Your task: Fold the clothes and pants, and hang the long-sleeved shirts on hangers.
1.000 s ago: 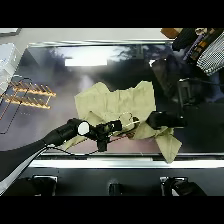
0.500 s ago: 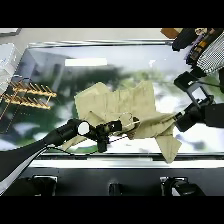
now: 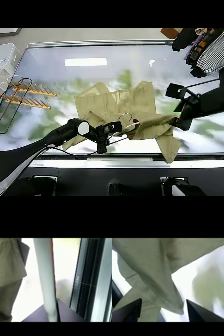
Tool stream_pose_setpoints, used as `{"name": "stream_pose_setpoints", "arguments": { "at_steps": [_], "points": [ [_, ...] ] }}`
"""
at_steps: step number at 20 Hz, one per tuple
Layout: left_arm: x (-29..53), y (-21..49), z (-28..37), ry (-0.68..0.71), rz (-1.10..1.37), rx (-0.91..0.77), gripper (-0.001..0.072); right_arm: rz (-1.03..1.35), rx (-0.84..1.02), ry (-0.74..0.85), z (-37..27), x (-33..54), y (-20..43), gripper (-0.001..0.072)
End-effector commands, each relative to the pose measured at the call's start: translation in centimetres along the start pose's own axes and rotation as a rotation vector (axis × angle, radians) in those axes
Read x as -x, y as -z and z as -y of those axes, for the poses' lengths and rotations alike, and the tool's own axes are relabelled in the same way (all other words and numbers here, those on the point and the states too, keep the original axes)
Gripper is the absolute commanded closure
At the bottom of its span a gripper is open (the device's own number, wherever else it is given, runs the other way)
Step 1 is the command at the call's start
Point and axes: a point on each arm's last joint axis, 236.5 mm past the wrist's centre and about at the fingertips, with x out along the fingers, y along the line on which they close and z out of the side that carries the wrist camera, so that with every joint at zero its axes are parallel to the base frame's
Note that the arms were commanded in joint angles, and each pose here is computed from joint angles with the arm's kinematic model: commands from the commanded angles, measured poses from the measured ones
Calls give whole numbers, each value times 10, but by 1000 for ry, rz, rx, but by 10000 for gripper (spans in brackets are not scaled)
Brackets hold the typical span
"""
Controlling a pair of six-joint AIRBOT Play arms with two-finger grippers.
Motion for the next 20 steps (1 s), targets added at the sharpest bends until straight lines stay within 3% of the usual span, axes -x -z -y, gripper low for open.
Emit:
{"name": "stream_pose_setpoints", "arguments": {
  "at_steps": [1,5,9,11,12,16,18,20],
  "points": [
    [0,1,1,3,-3,0,684,15,146,-36,8,-18,-1,73],
    [0,0,0,3,-2,0,684,5,134,-81,15,-43,3,79],
    [0,0,0,3,-2,0,684,11,104,-194,4,-65,4,321],
    [0,0,0,3,-2,0,684,8,93,-233,-5,-64,5,646],
    [0,0,0,3,-2,0,684,1,75,-259,-10,-62,6,681],
    [0,0,0,1,-1,0,681,17,66,-293,-24,-51,2,687],
    [0,0,-1,-1,0,1,637,26,78,-263,-25,-40,-1,690],
    [2,2,-5,-7,2,13,510,39,89,-237,-27,-29,-4,691]
  ]
}}
